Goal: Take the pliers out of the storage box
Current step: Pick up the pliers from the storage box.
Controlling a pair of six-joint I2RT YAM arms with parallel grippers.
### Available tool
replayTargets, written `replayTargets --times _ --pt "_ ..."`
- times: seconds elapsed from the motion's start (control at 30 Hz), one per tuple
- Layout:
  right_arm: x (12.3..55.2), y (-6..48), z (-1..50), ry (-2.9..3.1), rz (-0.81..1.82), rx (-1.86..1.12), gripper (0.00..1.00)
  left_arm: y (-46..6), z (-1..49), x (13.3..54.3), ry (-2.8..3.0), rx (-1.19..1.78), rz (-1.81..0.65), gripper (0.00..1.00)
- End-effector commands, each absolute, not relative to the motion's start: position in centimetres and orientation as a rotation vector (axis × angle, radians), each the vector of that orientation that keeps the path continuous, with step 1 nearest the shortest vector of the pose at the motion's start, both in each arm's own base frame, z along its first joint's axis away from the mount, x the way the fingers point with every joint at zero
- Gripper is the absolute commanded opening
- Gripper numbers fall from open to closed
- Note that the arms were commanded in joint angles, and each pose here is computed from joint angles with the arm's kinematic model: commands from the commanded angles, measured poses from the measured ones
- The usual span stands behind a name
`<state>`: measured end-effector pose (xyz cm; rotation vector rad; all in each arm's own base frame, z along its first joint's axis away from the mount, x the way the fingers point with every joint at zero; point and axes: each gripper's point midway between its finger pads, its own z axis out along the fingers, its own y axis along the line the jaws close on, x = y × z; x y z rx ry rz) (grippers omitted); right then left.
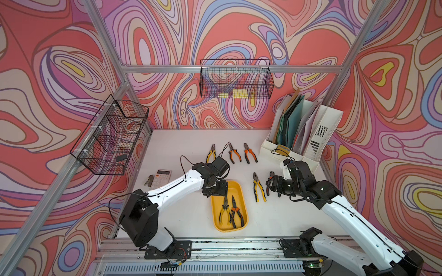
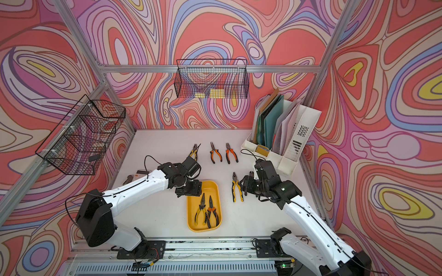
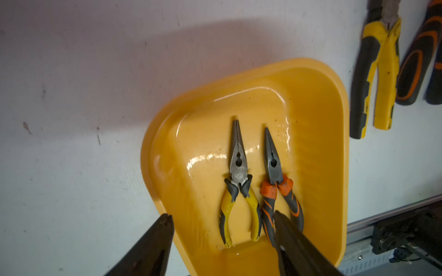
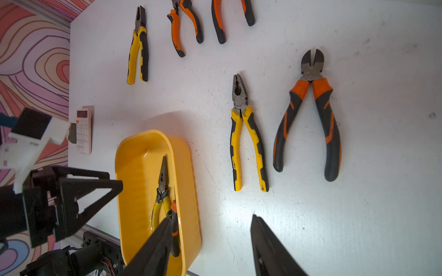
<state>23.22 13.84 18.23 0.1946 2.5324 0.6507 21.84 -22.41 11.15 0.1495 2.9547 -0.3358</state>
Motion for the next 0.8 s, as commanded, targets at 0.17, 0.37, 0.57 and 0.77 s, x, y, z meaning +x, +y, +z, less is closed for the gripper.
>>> replayTargets --times 0.17,0.37,0.57,0.77 --pt "22.9 13.8 19.3 2.479 0.693 0.232 0.55 -23.0 11.4 16.6 2.993 0.199 -0.224 0.68" --pt "22.4 13.5 19.0 2.481 0.689 0.247 0.55 -23.6 8.6 14.4 3.096 0.178 -0.192 0.69" --pt "22.1 13.1 18.9 2.475 0.676 0.265 0.54 -24.4 7.2 14.2 3.114 0.235 -0.126 0.66" --pt "22.1 13.0 18.5 2.477 0.68 0.281 0.53 -25.1 5.1 14.2 3.137 0.262 -0.084 0.62"
